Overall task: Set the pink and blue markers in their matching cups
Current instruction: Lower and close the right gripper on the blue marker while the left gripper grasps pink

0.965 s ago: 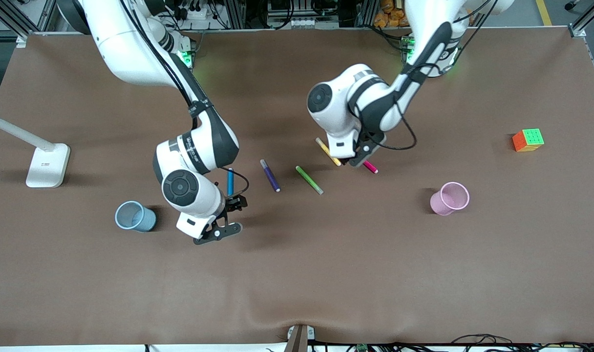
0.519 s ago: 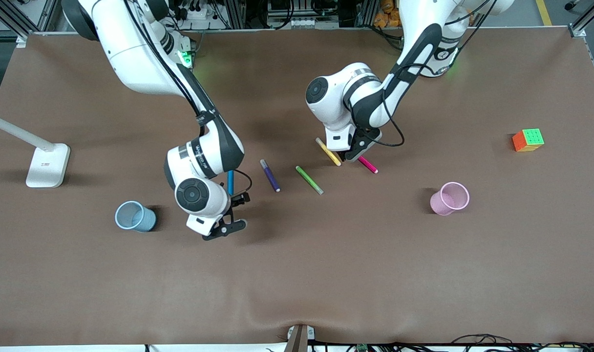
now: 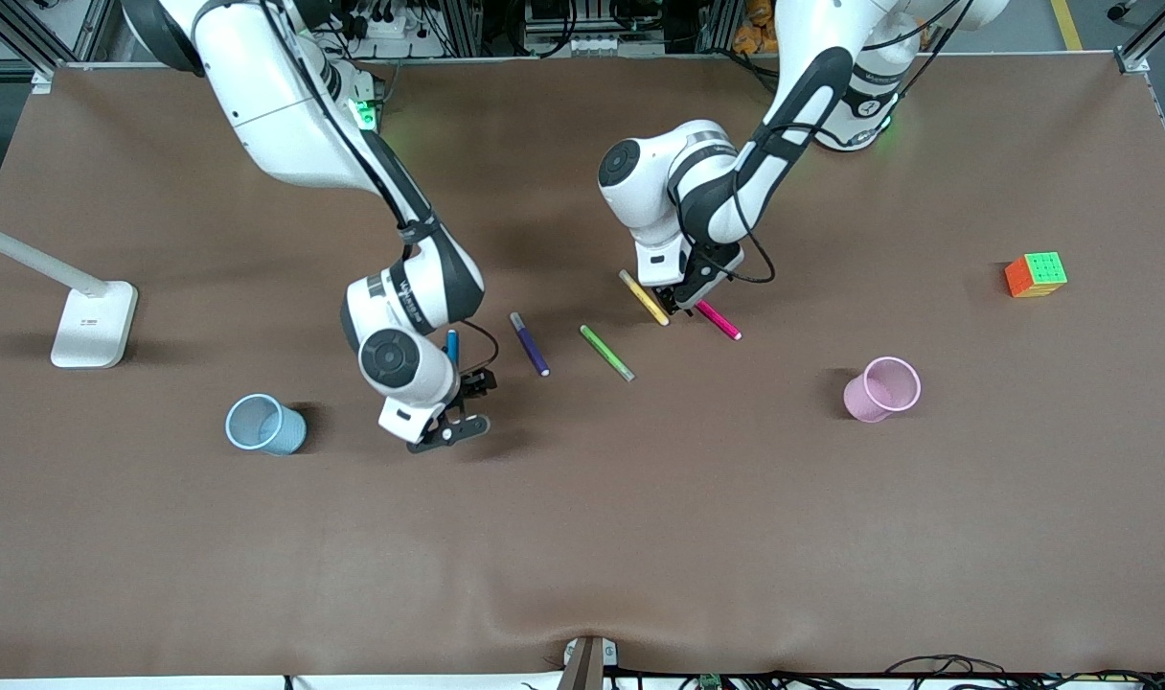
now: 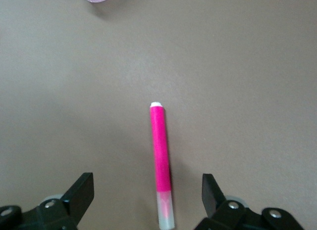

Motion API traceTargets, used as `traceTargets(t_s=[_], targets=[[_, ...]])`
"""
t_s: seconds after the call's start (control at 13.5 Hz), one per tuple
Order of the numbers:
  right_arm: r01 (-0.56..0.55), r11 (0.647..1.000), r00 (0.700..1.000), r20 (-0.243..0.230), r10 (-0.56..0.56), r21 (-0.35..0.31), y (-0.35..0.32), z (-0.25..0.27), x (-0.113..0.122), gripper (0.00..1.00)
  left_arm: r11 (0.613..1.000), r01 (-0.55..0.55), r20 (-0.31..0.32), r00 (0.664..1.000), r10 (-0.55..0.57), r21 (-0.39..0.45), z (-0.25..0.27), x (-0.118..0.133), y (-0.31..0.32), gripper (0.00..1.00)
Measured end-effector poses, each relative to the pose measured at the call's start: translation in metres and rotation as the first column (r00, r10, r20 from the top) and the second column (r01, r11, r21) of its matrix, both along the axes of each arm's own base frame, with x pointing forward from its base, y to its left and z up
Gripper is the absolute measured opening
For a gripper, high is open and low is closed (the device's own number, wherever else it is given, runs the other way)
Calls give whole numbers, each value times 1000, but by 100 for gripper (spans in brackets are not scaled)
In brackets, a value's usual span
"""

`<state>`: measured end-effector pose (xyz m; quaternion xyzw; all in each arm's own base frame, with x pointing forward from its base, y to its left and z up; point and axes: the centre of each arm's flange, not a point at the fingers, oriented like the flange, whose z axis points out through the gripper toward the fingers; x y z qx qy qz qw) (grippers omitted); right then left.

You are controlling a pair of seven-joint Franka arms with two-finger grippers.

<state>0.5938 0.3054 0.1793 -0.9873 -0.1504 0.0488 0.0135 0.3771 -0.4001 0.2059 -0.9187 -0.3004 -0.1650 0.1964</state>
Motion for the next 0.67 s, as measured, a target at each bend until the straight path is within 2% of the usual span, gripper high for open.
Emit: traceTargets(t_s=[0.07,0.15,0.3,0.45,0.59,0.67], targets=[[2,1000,1000,8,-2,2,-1,-1,-6,100,1000,-4,27,1000,4,-2,-5,-5,0,91],[5,1000,1000,14,-5,4,-3,-2,-11,100,1000,-4,44,999,5,-2,-10,-11,1,89],[11,1000,1000,25,-11,5,-9,-2,-17,100,1000,-6,48,999,6,1,-17,-18,2,88],[17,1000,1000,25,-17,3,-13,-3,-20,100,1000,5,40,999,-5,2,-23,-23,1,72],[20,1000,1000,25,-20,2,-13,-4,-21,100,1000,13,42,999,-13,-4,-30,-25,0,71],[20,1000,999,27,-20,3,-14,-4,-21,100,1000,11,55,998,-11,-3,-34,-26,0,67]])
